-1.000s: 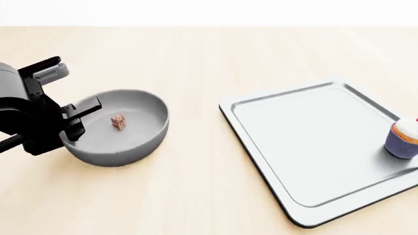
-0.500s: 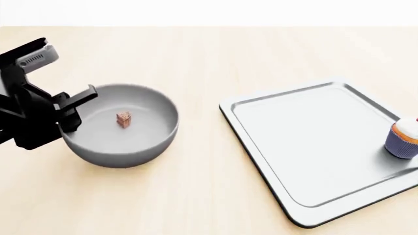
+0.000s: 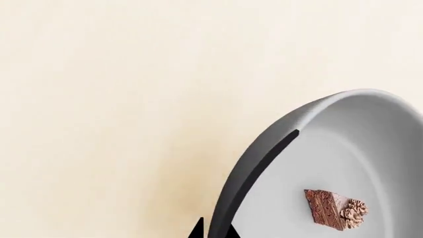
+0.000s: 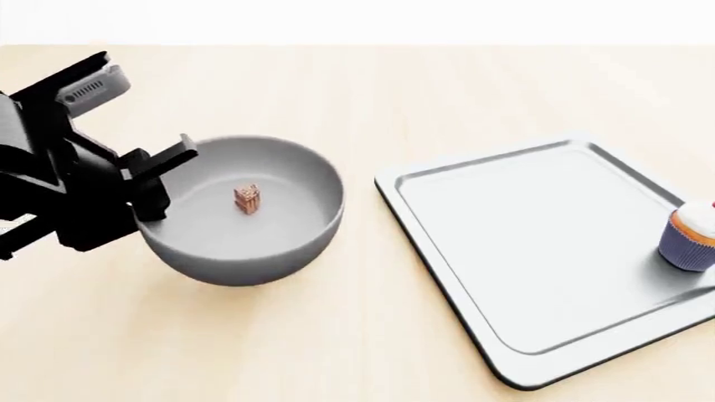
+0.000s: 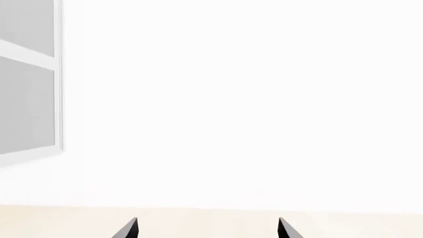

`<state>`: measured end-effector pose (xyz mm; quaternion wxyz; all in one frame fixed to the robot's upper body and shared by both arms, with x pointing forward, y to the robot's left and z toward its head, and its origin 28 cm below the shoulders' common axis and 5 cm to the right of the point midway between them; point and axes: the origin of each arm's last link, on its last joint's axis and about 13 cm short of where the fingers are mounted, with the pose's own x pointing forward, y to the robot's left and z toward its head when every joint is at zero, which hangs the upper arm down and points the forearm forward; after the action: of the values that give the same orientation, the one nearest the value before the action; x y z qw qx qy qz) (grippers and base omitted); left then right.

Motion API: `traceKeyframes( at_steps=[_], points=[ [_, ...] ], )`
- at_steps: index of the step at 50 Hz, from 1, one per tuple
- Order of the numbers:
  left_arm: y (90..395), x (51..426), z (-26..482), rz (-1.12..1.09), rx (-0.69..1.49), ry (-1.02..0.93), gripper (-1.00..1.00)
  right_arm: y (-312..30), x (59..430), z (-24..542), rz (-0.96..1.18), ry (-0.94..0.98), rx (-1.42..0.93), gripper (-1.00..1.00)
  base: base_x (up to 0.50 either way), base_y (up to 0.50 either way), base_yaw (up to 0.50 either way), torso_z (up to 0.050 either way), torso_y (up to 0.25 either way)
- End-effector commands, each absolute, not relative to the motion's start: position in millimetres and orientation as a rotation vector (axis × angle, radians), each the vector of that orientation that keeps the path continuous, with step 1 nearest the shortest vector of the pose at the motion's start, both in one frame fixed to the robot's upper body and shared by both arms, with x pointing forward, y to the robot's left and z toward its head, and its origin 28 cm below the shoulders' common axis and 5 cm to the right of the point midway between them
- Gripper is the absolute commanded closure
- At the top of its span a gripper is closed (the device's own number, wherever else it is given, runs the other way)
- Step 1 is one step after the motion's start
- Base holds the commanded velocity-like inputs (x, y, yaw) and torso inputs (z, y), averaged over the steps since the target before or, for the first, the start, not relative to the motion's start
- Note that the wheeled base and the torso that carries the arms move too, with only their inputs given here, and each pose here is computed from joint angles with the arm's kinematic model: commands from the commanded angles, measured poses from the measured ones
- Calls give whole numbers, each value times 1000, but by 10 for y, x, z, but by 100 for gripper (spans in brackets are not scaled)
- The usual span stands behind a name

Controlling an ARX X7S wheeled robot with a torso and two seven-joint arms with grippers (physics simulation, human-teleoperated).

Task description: Pick up the bowl with cake and place it on the tray. Pick up the cupcake and place it on the tray.

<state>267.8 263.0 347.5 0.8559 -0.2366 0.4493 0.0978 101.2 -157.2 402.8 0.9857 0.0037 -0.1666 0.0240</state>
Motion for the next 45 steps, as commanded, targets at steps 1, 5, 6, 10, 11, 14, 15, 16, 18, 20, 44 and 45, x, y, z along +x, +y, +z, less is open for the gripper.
traceKeyframes(
  at_steps=[1, 5, 6, 10, 11, 14, 15, 16, 18, 20, 44, 45],
  points=[
    [2447, 2732, 3694, 144, -521, 941, 100, -1587, 994, 4038, 43, -340, 14, -100, 0, 0, 0, 0, 0],
    [2373, 2746, 3767, 115, -524, 945, 100, -1590, 991, 4038, 42, -341, 16, -100, 0, 0, 0, 0, 0],
    [2353, 2747, 3792, 106, -524, 946, 100, -1591, 992, 4037, 42, -341, 16, -100, 0, 0, 0, 0, 0],
    [2281, 2752, 3886, 80, -525, 947, 100, -1594, 991, 4037, 41, -341, 17, -100, 0, 0, 0, 0, 3],
    [2258, 2751, 3915, 74, -523, 946, 100, -1595, 989, 4038, 41, -342, 18, -100, 0, 0, 0, 0, 0],
    [2179, 2746, 3988, 56, -511, 944, 100, -1600, 983, 4043, 40, -345, 19, -100, 0, 0, 0, 0, 0],
    [2154, 2744, 4005, 51, -506, 943, 100, -1601, 983, 4043, 40, -345, 19, -100, 0, 0, 0, 0, 0],
    [2120, 2742, 4024, 45, -499, 944, 100, -1601, 980, 4046, 40, -346, 19, -100, 0, 0, 0, 0, 0],
    [2057, 2738, 4058, 32, -485, 942, 100, -1603, 974, 4051, 40, -348, 20, -100, 0, 0, 0, 0, 0],
    [1991, 2730, 4085, 17, -467, 939, 100, -1607, 968, 4055, 39, -350, 21, -100, 0, 0, 0, 0, 0],
    [1168, 2922, 4338, -202, -407, 977, 100, -1647, 901, 4087, 32, -368, 40, -100, 0, 0, 0, 0, 1],
    [1143, 2936, 4335, -211, -411, 981, 100, -1651, 899, 4088, 32, -369, 41, -100, 0, 0, 0, 0, 0]
  ],
)
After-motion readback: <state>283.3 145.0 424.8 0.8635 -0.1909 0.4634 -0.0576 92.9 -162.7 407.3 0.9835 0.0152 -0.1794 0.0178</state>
